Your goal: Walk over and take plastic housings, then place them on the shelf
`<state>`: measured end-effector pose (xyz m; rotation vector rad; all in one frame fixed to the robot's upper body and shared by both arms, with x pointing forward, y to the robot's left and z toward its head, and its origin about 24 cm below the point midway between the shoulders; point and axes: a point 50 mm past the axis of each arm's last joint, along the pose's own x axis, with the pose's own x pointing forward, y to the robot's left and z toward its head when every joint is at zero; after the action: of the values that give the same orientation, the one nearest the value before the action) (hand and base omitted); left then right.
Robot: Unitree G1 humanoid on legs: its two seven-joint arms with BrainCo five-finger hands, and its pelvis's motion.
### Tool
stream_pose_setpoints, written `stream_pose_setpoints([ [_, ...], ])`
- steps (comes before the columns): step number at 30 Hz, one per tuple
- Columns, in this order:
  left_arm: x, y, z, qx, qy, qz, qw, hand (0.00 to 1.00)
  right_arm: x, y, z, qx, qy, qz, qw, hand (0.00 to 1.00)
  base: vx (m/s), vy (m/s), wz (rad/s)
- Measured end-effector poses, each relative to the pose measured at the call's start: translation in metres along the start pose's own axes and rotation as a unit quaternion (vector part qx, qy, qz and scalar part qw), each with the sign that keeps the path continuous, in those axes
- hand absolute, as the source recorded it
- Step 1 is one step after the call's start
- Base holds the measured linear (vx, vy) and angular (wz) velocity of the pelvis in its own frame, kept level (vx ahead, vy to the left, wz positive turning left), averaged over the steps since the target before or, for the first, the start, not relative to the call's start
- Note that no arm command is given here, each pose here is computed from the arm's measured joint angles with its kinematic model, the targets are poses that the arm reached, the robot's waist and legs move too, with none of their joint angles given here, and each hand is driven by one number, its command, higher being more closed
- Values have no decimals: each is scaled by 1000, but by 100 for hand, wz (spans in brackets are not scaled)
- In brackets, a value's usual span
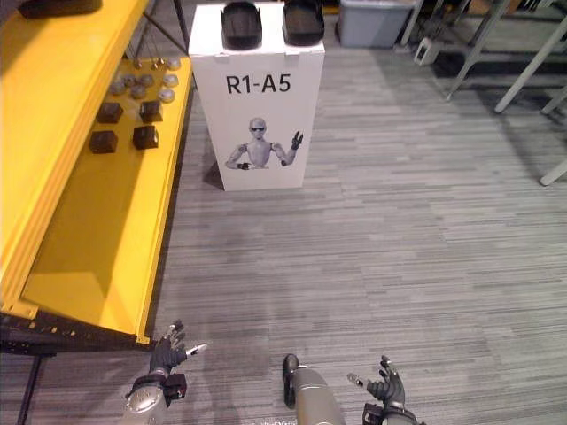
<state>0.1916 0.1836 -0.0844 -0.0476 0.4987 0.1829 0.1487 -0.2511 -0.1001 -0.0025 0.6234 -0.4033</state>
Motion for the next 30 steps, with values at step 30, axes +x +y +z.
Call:
stream_pose_setpoints([
  [30,-6,-9,-24,-1,55,-6,998,0,-7,13,-32,3,70,14,997,0,519,-32,1],
])
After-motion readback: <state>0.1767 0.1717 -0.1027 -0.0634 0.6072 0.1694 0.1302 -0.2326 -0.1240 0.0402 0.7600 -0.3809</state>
